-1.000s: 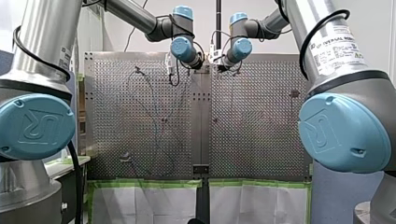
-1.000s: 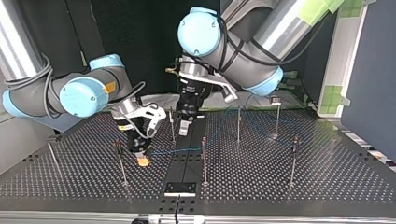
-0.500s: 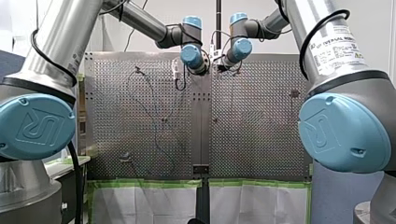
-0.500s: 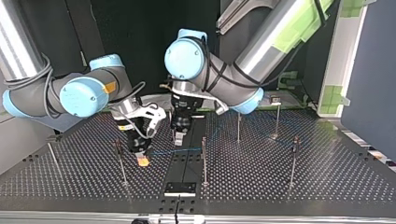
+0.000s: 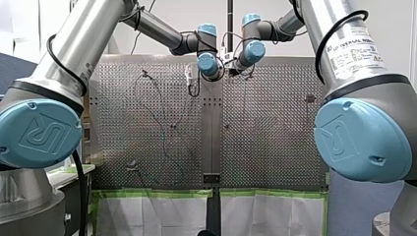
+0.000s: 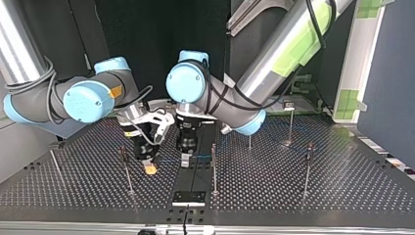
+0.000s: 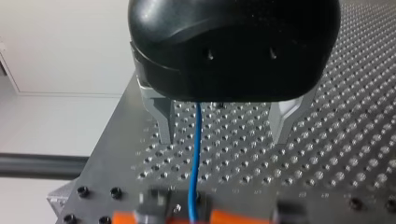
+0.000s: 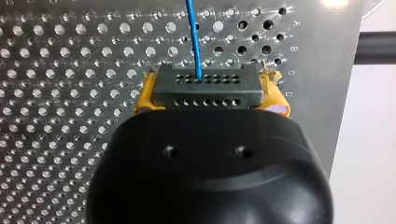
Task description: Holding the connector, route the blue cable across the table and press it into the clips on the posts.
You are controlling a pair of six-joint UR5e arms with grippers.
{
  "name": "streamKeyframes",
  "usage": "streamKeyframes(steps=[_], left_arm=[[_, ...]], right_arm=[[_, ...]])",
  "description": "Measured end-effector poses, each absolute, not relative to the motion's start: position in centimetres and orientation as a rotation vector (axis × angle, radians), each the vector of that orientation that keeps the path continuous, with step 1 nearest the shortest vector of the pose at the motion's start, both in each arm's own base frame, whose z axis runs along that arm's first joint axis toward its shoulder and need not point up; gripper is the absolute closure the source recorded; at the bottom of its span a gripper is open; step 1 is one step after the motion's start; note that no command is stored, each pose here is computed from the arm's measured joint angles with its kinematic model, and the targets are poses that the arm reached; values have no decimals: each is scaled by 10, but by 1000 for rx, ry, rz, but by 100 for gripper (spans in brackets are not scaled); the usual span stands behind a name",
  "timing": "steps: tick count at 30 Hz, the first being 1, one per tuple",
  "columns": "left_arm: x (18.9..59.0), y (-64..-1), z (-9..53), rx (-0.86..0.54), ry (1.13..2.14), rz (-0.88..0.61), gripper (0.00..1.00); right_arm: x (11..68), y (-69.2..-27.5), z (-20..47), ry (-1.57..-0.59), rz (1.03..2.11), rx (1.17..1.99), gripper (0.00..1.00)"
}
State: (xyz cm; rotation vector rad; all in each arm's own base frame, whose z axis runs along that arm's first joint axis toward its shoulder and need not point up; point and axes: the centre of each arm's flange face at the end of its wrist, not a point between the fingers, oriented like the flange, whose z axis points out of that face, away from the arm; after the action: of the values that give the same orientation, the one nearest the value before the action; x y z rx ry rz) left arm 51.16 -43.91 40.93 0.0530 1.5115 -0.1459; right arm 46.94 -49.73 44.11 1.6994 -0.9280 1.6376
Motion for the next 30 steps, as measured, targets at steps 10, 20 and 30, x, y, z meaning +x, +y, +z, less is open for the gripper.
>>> streamKeyframes(steps=[10, 20, 30], left_arm=[[538, -427, 432, 6, 1467, -119, 0], [546, -414, 432, 8, 1483, -103, 0], [541, -419, 431, 18, 1490, -102, 63]], right_arm=[[470, -497, 441, -927, 1639, 1701, 100], [470, -497, 440, -925, 1644, 1705, 100], [470, -498, 440, -925, 1645, 1705, 100]])
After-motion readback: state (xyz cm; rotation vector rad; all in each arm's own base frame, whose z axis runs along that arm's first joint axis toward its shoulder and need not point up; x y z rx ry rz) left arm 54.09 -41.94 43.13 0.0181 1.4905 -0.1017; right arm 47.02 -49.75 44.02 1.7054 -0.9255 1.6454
